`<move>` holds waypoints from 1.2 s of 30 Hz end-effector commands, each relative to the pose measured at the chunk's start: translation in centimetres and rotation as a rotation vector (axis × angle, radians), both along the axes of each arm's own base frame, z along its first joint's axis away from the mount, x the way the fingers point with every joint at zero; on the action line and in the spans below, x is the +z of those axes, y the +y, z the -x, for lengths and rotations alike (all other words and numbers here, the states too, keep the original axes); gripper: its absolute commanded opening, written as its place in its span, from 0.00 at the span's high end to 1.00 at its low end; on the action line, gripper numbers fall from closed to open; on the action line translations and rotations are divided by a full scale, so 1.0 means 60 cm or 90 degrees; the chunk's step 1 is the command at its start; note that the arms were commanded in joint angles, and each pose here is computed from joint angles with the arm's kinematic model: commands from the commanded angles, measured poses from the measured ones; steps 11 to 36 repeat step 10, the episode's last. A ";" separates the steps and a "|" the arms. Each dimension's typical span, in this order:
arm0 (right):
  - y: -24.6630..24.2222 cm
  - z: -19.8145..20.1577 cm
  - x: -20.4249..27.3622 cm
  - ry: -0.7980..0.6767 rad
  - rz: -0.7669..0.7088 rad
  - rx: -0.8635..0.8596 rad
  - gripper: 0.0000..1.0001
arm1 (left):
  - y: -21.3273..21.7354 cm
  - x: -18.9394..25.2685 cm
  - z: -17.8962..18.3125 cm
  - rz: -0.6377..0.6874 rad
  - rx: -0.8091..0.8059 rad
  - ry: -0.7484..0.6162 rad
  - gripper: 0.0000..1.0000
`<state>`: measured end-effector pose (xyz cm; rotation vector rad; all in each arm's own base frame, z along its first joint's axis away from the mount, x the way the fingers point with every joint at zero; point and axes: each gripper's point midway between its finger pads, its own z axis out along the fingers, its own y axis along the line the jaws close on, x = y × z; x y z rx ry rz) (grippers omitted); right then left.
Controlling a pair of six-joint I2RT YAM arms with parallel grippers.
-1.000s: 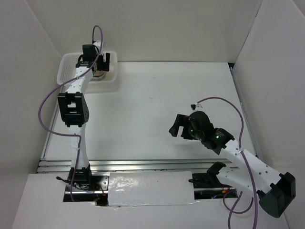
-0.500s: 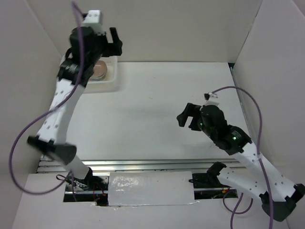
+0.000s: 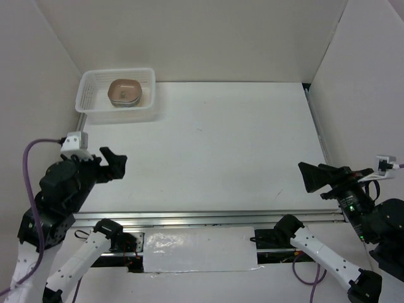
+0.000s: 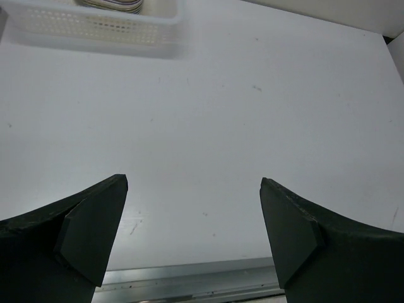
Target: Place the plates into the plastic bin on the countertop
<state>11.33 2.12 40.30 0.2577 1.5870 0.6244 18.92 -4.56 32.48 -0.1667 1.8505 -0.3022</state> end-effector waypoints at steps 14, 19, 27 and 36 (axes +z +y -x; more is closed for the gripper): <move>-0.023 0.035 -0.078 0.061 0.051 0.012 0.00 | 0.047 -0.013 0.081 0.022 0.040 -0.027 0.01; -0.023 0.035 -0.078 0.061 0.051 0.012 0.00 | 0.047 -0.013 0.081 0.022 0.040 -0.027 0.01; -0.023 0.035 -0.078 0.061 0.051 0.012 0.00 | 0.047 -0.013 0.081 0.022 0.040 -0.027 0.01; -0.023 0.035 -0.078 0.061 0.051 0.012 0.00 | 0.047 -0.013 0.081 0.022 0.040 -0.027 0.01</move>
